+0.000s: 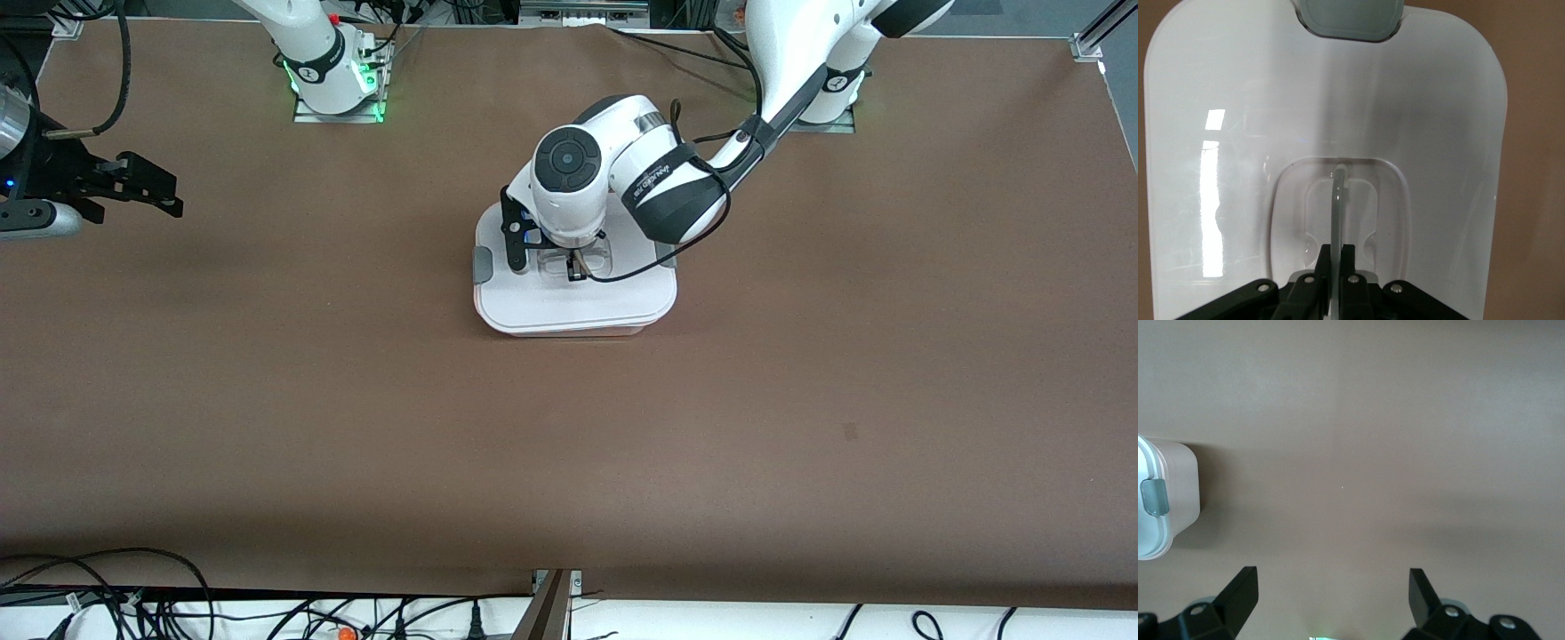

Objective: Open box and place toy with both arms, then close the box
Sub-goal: 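Lower the lid onto the box and press it down with the left gripper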

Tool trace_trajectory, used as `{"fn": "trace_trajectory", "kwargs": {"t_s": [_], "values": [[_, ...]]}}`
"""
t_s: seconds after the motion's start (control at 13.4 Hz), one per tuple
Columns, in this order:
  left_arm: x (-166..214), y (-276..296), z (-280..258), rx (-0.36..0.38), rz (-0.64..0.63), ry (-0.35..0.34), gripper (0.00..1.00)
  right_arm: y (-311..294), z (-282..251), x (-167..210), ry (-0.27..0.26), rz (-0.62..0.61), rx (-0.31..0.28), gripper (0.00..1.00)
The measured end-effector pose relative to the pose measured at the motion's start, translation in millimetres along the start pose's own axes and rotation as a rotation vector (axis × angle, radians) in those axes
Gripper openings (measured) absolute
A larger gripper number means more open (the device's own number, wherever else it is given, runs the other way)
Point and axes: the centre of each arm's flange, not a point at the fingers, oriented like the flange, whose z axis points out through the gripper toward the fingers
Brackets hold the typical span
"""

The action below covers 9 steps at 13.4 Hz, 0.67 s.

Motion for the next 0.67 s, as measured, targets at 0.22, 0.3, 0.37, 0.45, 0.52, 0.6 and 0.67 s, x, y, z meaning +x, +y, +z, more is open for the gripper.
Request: {"fn": "trace_trajectory", "kwargs": {"t_s": [0.22, 0.3, 0.37, 0.45, 0.52, 0.6, 0.67], "values": [[0.1, -0.7, 2.5, -0.001, -0.003, -0.002, 0.07, 0.0, 0.0, 0.0, 0.0, 0.0, 0.0, 1.0], [0.1, -0.9, 2.3, 0.002, -0.003, -0.003, 0.07, 0.0, 0.0, 0.0, 0.0, 0.0, 0.0, 1.0], [0.4, -0.8, 2.1, 0.007, 0.0, -0.004, 0.07, 0.0, 0.0, 0.0, 0.0, 0.0, 0.0, 1.0], [0.7, -0.6, 2.1, 0.016, 0.004, -0.009, 0.07, 0.0, 0.1, 0.0, 0.0, 0.0, 0.0, 1.0], [1.2, -0.4, 2.2, 0.031, 0.011, -0.016, 0.07, 0.0, 0.0, 0.0, 0.0, 0.0, 0.0, 1.0], [2.6, 1.4, 2.3, 0.042, 0.019, -0.022, 0.07, 0.0, 0.0, 0.0, 0.0, 0.0, 0.0, 1.0], [5.3, 4.8, 2.8, 0.053, 0.03, -0.028, 0.07, 0.0, 0.0, -0.1, 0.0, 0.001, 0.0, 1.0]]}}
